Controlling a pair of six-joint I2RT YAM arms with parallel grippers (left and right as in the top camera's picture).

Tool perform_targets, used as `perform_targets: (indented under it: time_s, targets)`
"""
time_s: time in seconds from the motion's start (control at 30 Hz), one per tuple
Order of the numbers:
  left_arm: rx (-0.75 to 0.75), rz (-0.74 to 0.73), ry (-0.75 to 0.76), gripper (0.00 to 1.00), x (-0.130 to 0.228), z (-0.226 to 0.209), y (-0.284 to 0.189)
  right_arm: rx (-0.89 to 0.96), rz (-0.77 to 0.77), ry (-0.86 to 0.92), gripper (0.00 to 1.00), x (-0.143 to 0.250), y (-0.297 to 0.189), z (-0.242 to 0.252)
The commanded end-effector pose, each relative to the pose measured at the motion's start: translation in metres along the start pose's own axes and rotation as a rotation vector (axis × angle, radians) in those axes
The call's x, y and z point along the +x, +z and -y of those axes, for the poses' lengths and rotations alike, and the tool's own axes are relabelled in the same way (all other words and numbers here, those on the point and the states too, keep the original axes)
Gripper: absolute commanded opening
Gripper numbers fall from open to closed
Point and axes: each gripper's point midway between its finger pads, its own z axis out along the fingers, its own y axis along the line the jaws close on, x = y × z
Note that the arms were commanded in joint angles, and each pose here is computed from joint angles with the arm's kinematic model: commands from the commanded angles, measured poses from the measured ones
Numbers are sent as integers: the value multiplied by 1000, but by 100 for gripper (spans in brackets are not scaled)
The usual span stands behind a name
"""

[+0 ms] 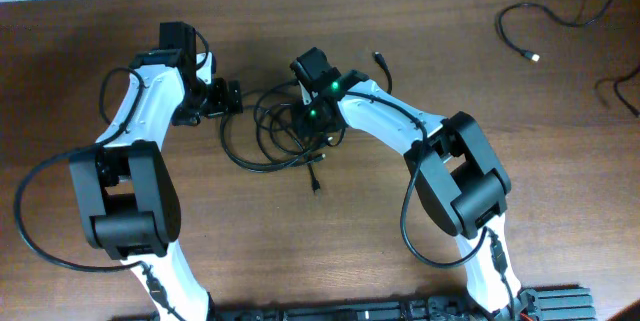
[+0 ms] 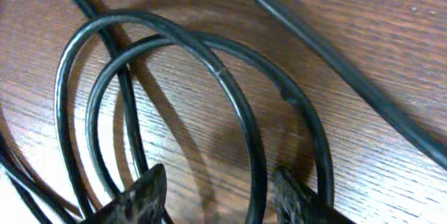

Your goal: Untangle cables

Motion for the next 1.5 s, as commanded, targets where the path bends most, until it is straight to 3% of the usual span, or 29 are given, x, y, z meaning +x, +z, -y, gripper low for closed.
perform_targets:
  time_s: [0.0, 0.03, 0.07, 0.1, 0.13, 0.17, 0.23, 0.4, 0.5, 0.53, 0.67, 0.77, 0.83, 0.9, 1.07, 1.13, 1.17, 1.23, 1.33, 1.47]
  targets:
    - [-9, 12, 5, 99, -5, 0, -1, -12, -36, 3, 14, 10, 7, -2]
    - [-9, 15, 6, 99, -6, 0, 0, -85, -59, 9, 4, 11, 4, -11]
    - [-9, 18, 6, 100, -6, 0, 1, -171, -78, 30, 4, 7, -8, -18]
    - [-9, 22, 6, 93, -7, 0, 3, -257, -75, 50, 4, -1, -25, -23]
    - [-8, 30, 7, 73, -10, 0, 7, -308, -49, 19, 4, -10, -46, -23]
    - [-8, 26, 7, 71, -10, -1, 12, -307, -23, -6, 4, -14, -60, -20]
    - [-1, -18, 3, 54, -3, -1, 28, -311, -7, -39, 4, -16, -67, -23]
    - [29, -78, 59, 58, 11, 27, 55, -202, 24, -40, 4, -21, -62, -5]
    - [-43, -62, 97, 16, 9, 28, 57, -196, 26, -69, 4, -21, -72, 0]
    - [-111, -53, 99, 0, 7, 17, 56, -184, 38, -92, 4, -21, -99, 9]
    - [-157, -48, 82, 0, 5, 1, 54, -127, 386, -53, 4, -70, -270, 67]
    - [-161, -61, 74, 0, 8, -3, 54, 31, 712, 107, 4, -63, -409, 160]
    - [-169, -71, 74, 0, 10, -4, 53, 108, 770, 208, 4, -43, -442, 203]
    - [-157, -73, 75, 0, 11, -1, 54, 104, 717, 247, 4, -32, -432, 208]
    - [-149, -78, 74, 13, 12, 0, 54, 30, 604, 185, 8, -43, -389, 174]
    - [-149, -78, 74, 30, 12, 0, 54, -14, 528, 138, 12, -47, -362, 148]
    - [-149, -78, 74, 47, 12, 0, 54, -33, 495, 114, 16, -49, -348, 136]
    - [-149, -78, 74, 71, 12, 0, 54, -65, 426, 77, 25, -50, -321, 115]
    - [-150, -78, 74, 99, 12, 0, 54, -113, 281, 13, 36, -49, -263, 79]
    - [-150, -78, 74, 99, 12, 0, 54, -149, 105, 2, 38, -36, -191, 45]
